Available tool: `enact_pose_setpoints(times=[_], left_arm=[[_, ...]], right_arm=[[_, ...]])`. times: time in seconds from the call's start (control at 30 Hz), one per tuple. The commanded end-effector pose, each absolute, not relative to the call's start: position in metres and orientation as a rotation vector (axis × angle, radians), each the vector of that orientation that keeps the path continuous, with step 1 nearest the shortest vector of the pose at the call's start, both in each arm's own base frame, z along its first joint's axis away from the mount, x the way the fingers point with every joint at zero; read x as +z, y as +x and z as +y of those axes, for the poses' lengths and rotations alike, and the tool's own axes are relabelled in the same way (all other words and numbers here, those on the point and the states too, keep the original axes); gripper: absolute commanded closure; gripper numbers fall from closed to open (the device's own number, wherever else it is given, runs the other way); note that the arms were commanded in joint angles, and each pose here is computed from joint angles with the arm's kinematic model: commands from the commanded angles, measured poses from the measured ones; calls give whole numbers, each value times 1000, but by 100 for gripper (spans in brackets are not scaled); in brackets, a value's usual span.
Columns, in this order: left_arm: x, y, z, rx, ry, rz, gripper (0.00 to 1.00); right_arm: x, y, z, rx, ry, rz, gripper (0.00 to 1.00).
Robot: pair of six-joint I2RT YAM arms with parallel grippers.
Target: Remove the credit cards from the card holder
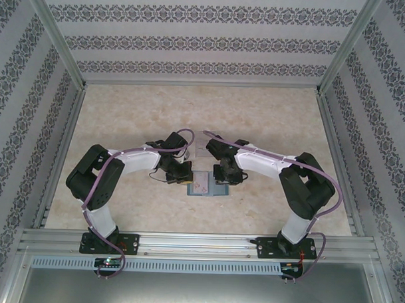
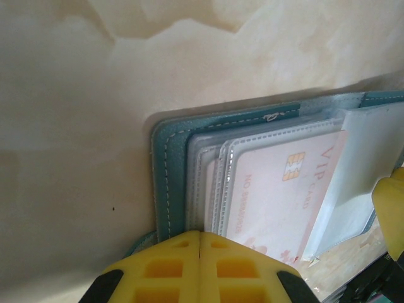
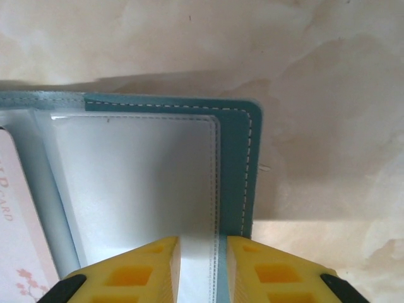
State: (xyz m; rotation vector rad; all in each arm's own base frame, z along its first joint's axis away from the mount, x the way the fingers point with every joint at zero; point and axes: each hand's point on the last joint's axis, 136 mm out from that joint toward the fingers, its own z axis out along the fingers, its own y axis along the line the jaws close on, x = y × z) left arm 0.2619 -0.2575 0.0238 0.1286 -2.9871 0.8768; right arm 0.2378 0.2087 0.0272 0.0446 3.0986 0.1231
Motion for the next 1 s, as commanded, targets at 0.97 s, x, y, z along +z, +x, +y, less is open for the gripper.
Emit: enact_pose_setpoints(times=[0.97], left_arm=[[54, 268, -268, 887, 98, -2993, 100]], right_arm=[[69, 250, 237, 532, 96, 2974, 71]])
